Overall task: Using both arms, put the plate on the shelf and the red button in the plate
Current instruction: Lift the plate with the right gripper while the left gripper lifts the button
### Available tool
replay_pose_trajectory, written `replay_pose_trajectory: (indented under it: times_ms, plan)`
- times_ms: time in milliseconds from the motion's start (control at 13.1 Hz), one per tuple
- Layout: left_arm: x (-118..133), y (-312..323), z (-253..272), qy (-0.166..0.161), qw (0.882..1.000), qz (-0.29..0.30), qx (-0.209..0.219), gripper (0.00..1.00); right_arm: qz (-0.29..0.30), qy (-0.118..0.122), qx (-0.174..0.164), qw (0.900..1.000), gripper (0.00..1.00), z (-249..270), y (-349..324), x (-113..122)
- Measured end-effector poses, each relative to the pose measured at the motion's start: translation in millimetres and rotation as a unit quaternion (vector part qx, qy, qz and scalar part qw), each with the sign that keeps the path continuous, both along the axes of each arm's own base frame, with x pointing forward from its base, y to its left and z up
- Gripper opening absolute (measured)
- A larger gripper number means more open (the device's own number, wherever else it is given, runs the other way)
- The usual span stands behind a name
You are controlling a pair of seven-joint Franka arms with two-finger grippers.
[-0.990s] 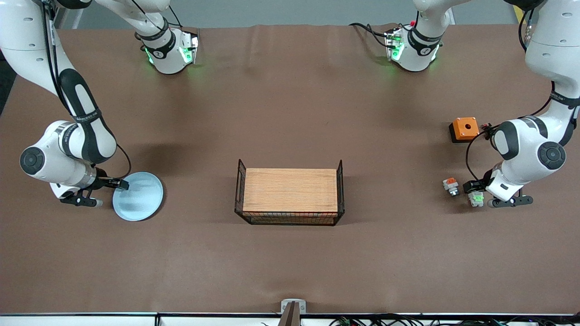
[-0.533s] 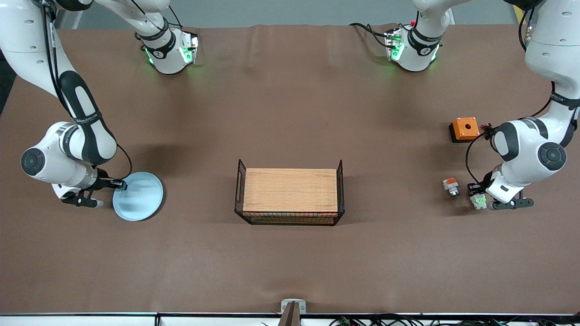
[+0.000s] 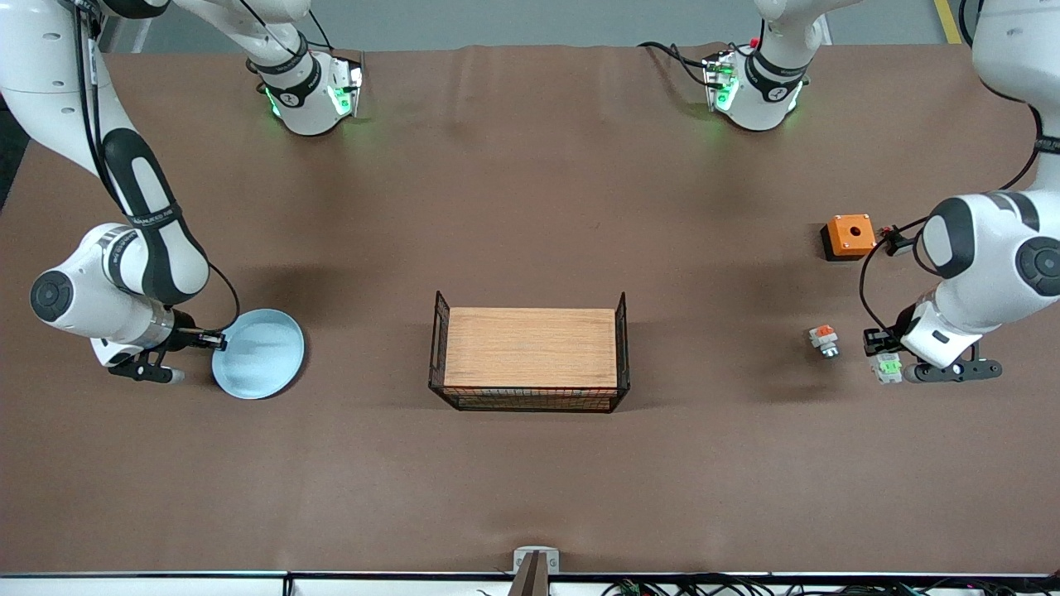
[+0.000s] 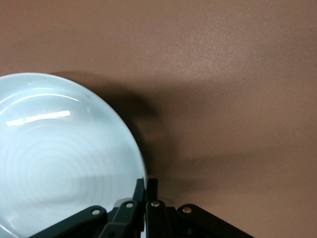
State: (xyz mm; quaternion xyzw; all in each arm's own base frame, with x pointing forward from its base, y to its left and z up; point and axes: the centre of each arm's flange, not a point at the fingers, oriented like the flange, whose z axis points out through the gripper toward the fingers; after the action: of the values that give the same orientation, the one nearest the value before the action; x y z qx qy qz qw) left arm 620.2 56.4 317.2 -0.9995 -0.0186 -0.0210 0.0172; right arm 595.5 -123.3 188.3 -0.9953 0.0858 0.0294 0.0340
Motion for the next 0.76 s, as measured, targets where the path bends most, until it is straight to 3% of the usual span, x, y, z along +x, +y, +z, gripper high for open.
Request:
replay_pose_trajectory:
  times_ms: [152, 457, 762]
  plan:
    - [-3.1, -26.2, 37.8, 0.011, 1.0, -0.003, 0.004, 0.31, 0.004, -0.004, 0.002, 1.0, 0.03, 11.9, 3.2, 3.0]
    - [-2.6, -58.6, 107.8, 0.034, 0.999, 0.019, 0.012, 0.31, 0.025, 0.042, 0.028, 0.998, 0.03, 71.4, 25.2, -1.2]
    - [-0.9, -89.6, 157.8, 0.02, 0.999, 0.026, 0.012, 0.31, 0.038, 0.059, 0.043, 0.997, 0.03, 167.8, 43.1, -19.9]
